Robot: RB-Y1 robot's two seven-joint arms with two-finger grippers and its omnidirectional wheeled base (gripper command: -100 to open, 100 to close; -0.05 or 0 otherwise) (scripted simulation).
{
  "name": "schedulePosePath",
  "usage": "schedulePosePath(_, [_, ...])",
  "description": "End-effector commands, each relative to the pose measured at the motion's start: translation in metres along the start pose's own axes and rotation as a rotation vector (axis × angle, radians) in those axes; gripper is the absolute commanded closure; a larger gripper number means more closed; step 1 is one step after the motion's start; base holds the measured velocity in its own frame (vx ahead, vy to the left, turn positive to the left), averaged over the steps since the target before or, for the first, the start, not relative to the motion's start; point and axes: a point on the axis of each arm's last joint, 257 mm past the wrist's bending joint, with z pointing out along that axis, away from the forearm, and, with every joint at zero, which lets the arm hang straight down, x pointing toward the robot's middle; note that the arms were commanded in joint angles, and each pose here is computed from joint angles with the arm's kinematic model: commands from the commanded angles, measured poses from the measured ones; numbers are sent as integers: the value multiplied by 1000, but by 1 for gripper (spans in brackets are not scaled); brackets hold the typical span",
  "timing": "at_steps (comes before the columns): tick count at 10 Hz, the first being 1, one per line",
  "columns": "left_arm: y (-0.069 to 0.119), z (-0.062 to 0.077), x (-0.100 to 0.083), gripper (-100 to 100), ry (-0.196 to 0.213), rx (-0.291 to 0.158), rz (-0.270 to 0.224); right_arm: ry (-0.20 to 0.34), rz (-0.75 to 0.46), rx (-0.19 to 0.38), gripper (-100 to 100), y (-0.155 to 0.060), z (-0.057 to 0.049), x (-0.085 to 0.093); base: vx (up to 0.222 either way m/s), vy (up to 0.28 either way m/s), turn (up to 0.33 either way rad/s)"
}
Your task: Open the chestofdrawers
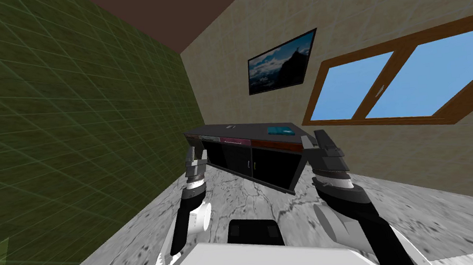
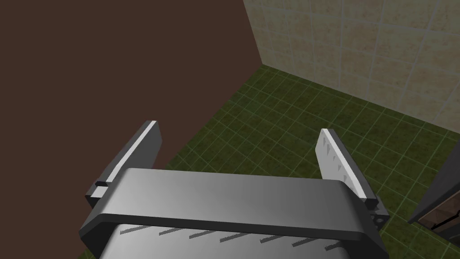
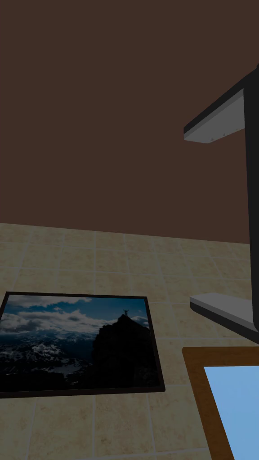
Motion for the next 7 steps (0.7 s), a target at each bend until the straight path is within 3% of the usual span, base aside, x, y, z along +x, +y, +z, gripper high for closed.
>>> schedulePosePath(1, [0,0,0,0,0,0,0,0,0,0,0,0,0,0,0,0,0])
schedulePosePath(7, [0,0,0,0,0,0,0,0,0,0,0,0,0,0,0,0,0])
